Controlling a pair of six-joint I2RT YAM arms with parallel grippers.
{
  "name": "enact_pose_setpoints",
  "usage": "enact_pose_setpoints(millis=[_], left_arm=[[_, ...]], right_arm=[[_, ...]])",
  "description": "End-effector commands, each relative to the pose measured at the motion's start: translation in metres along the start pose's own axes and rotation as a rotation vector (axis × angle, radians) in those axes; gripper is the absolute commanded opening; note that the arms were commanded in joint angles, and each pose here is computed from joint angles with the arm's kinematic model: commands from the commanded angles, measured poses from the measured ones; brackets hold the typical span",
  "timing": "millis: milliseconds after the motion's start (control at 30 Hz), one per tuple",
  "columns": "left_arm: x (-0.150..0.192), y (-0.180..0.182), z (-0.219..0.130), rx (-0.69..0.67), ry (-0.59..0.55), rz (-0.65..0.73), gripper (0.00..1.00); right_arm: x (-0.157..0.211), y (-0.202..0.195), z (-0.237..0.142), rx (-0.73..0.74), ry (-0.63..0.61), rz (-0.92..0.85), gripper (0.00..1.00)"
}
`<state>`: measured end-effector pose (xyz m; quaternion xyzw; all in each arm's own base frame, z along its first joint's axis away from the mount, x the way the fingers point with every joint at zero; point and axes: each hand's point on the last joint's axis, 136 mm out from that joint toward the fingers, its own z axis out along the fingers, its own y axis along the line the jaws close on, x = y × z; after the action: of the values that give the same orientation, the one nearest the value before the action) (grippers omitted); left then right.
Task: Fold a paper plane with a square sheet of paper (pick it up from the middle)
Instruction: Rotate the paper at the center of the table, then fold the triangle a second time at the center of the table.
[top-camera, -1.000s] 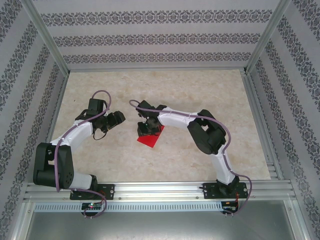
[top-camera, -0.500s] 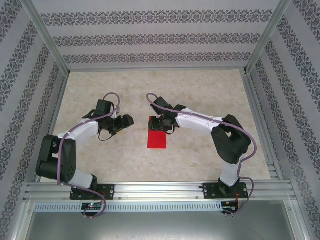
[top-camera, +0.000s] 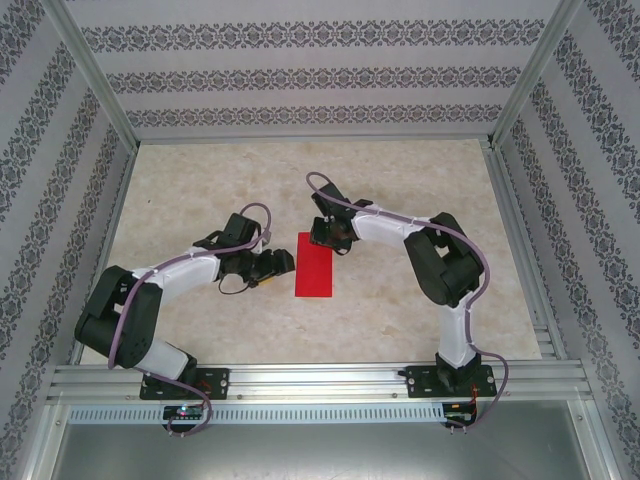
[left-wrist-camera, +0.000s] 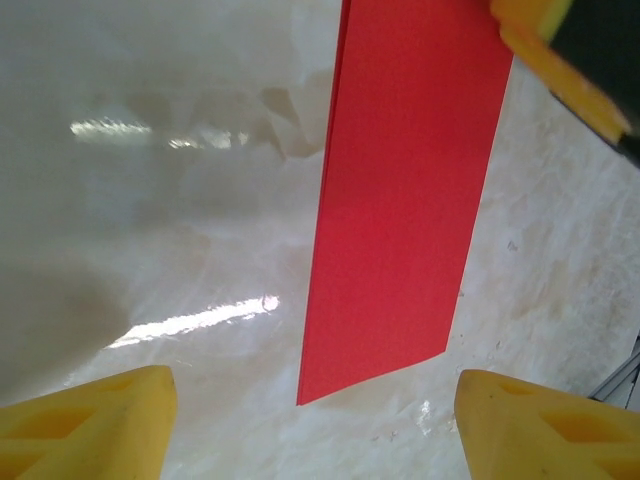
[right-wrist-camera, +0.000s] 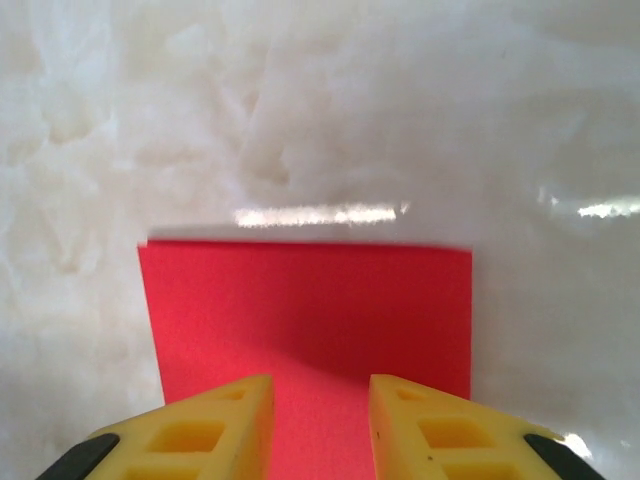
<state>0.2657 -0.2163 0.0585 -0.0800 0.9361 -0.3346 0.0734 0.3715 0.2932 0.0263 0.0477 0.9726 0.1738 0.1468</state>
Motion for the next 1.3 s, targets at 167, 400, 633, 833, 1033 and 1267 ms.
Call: enact_pose_setpoints(millis=[167,400,633,833,1033,1267], left_arm=[[0.019,-0.01,0.011,-0.001,0.044,0.007,0.72],[0.032,-0.018,0.022,-0.005,0.091,0.009,0.73],[0.036,-0.025,0.033,-0.013,0.115,0.021,0.73],[0.037,-0.032,0.039,0.006,0.128,0.024,0.7],[0.04,-0.038,0.043,0.018,0.145,0.042,0.65],[0.04,-0.04,0.044,0.021,0.148,0.051,0.63]], right_arm=[[0.026,-0.026,0.033,0.032,0.08,0.106,0.3],[0.038,-0.047,0.043,-0.004,0.127,0.2,0.3],[0.039,-0.054,0.045,-0.003,0.137,0.217,0.3],[0.042,-0.057,0.048,-0.005,0.145,0.222,0.3],[0.043,-0.055,0.048,0.01,0.143,0.19,0.29],[0.047,-0.056,0.053,0.016,0.153,0.189,0.29]])
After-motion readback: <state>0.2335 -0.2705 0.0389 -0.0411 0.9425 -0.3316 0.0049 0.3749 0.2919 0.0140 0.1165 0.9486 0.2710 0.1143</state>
